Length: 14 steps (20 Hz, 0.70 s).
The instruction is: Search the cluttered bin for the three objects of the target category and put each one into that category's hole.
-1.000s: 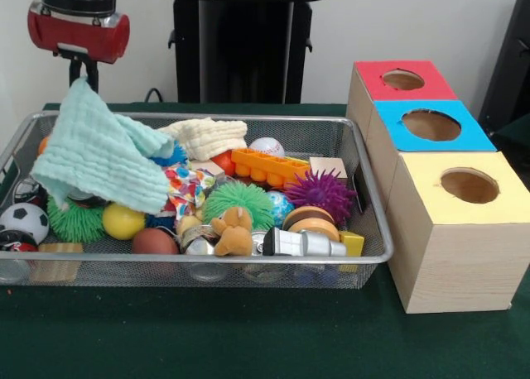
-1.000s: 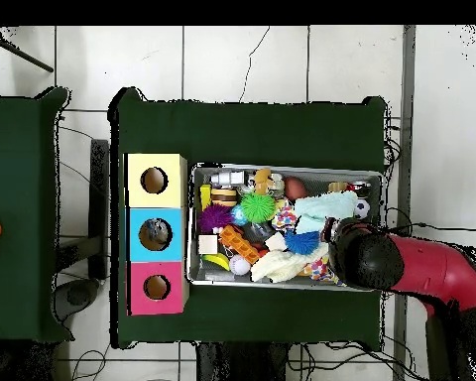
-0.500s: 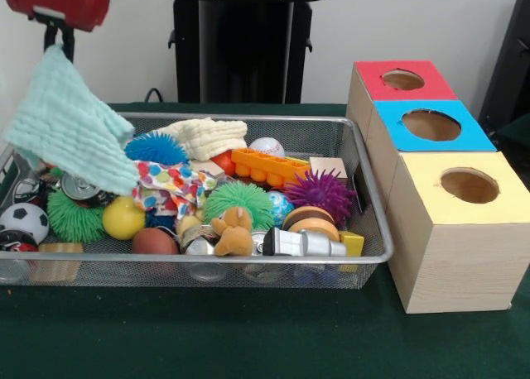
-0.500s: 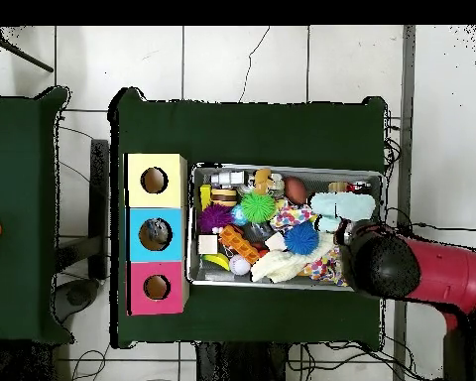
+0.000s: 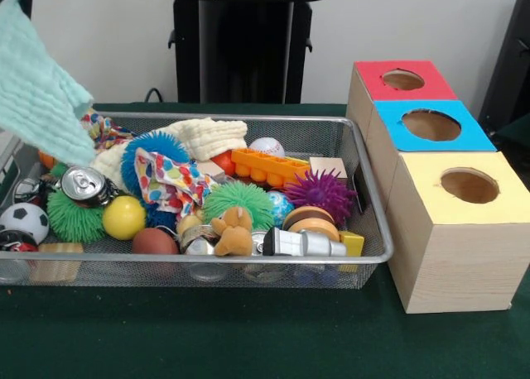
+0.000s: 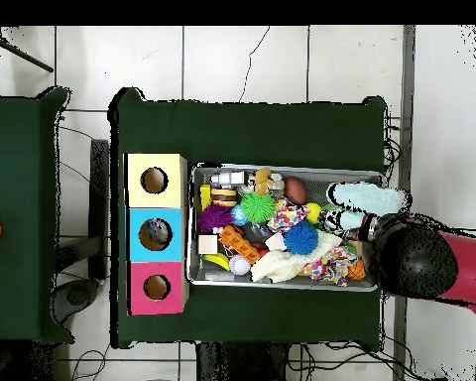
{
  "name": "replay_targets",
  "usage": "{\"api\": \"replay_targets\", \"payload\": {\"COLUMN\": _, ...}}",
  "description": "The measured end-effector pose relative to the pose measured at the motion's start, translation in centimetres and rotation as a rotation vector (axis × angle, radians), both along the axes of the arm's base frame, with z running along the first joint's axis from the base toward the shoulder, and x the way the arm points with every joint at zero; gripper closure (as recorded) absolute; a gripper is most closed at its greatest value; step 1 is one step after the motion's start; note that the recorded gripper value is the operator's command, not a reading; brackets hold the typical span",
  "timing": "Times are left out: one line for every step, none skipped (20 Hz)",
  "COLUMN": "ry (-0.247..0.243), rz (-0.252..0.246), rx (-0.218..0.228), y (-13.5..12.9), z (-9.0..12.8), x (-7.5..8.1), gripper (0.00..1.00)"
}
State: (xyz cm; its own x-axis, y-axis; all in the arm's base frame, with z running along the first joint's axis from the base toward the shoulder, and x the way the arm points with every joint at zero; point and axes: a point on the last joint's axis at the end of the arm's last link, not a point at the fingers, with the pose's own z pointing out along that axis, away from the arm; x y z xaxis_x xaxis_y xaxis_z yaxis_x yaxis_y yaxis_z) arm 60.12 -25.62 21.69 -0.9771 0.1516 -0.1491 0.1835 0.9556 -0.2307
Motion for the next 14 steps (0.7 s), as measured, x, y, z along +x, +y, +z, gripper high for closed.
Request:
{"api": "replay_targets", "payload": {"ry": -0.005, "rz": 0.000, "rx": 0.008, "y": -0.2, "z": -0.4, "x": 0.4, "gripper": 1.00}}
{"api": "replay_targets", "payload": {"ry": -0.006, "rz": 0.001, "rx": 0.012, "y": -0.2, "z": -0.7, "x": 0.5, "gripper": 1.00}}
{"api": "replay_targets", "payload": {"ry": -0.008, "rz": 0.003, "rx": 0.018, "y": -0.1, "z": -1.2, "x": 0.7, "gripper": 1.00}}
{"api": "replay_targets", "payload": {"ry": -0.014, "rz": 0.009, "rx": 0.023, "y": 0.0, "z": -1.9, "x": 0.8, "gripper": 1.00}}
{"api": "replay_targets", "payload": {"ry": -0.020, "rz": 0.015, "rx": 0.028, "y": 0.1, "z": -2.6, "x": 0.9, "gripper": 1.00}}
{"api": "replay_targets", "payload": {"ry": -0.024, "rz": 0.020, "rx": 0.030, "y": 0.2, "z": -3.0, "x": 1.0, "gripper": 1.00}}
{"api": "replay_targets", "payload": {"ry": -0.035, "rz": 0.031, "rx": 0.033, "y": 0.4, "z": -3.8, "x": 1.1, "gripper": 1.00}}
{"api": "replay_targets", "payload": {"ry": -0.050, "rz": 0.045, "rx": 0.036, "y": 0.6, "z": -4.9, "x": 1.3, "gripper": 1.00}}
{"api": "replay_targets", "payload": {"ry": -0.065, "rz": 0.059, "rx": 0.040, "y": 0.8, "z": -6.0, "x": 1.4, "gripper": 1.00}}
{"api": "replay_targets", "payload": {"ry": -0.073, "rz": 0.067, "rx": 0.043, "y": 0.9, "z": -6.7, "x": 1.5, "gripper": 1.00}}
{"api": "replay_targets", "payload": {"ry": -0.082, "rz": 0.074, "rx": 0.047, "y": 1.1, "z": -7.3, "x": 1.6, "gripper": 1.00}}
{"api": "replay_targets", "payload": {"ry": -0.097, "rz": 0.086, "rx": 0.053, "y": 1.3, "z": -8.5, "x": 1.7, "gripper": 1.00}}
{"api": "replay_targets", "payload": {"ry": -0.112, "rz": 0.101, "rx": 0.062, "y": 1.8, "z": -9.8, "x": 1.8, "gripper": 1.00}}
{"api": "replay_targets", "payload": {"ry": -0.120, "rz": 0.110, "rx": 0.068, "y": 2.1, "z": -10.6, "x": 1.8, "gripper": 1.00}}
